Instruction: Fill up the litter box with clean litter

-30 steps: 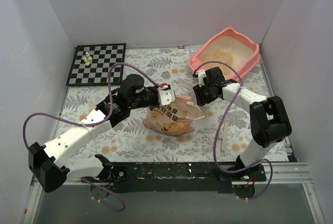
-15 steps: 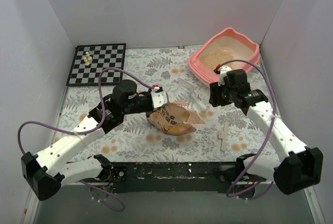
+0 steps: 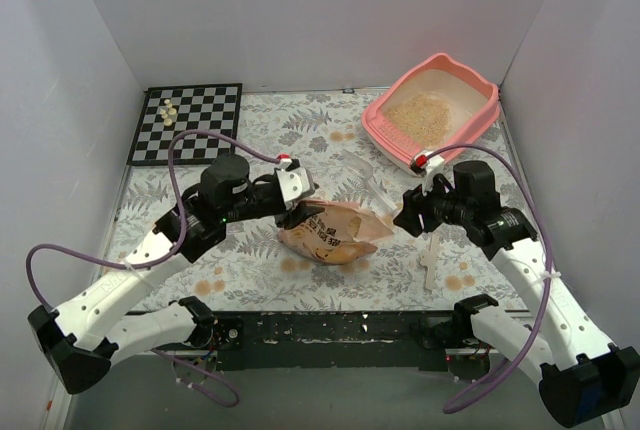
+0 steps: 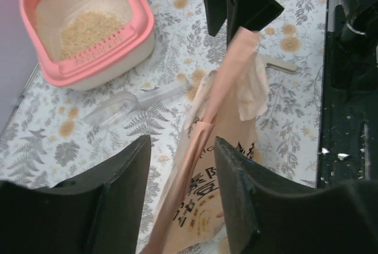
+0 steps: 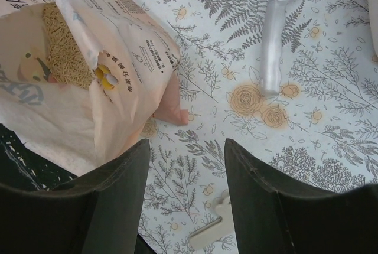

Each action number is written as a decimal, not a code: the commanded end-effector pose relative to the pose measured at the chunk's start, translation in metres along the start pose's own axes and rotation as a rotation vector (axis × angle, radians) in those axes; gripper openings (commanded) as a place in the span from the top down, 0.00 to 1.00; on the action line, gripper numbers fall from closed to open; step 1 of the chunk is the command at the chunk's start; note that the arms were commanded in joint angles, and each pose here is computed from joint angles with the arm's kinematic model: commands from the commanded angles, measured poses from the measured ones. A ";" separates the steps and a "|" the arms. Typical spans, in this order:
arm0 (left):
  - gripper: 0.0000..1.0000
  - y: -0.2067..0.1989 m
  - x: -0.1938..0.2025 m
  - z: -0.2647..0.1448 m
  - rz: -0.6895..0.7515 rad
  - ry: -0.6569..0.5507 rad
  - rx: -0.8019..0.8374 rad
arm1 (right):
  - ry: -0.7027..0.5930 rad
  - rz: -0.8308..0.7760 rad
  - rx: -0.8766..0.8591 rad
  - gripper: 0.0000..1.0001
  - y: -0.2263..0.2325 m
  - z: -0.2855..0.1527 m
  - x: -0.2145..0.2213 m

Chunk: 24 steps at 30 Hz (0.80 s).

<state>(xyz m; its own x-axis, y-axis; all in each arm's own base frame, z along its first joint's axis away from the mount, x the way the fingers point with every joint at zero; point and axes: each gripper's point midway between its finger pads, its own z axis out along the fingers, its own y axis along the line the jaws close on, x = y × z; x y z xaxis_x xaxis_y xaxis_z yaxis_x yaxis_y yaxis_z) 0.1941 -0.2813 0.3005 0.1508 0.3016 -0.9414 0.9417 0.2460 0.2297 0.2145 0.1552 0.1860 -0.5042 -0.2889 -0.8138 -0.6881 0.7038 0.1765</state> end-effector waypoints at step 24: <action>0.12 0.011 0.051 -0.034 -0.256 -0.198 -0.037 | -0.154 -0.066 -0.178 0.39 0.050 -0.041 -0.032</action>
<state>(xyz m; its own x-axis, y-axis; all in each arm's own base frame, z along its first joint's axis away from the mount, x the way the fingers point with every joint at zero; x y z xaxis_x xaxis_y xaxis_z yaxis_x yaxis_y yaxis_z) 0.2095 -0.2213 0.2521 -0.0162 0.1217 -0.9924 0.9043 0.4253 0.0374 0.1812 0.1589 0.2068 -0.4415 -0.2976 -0.8465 -0.7654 0.6172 0.1822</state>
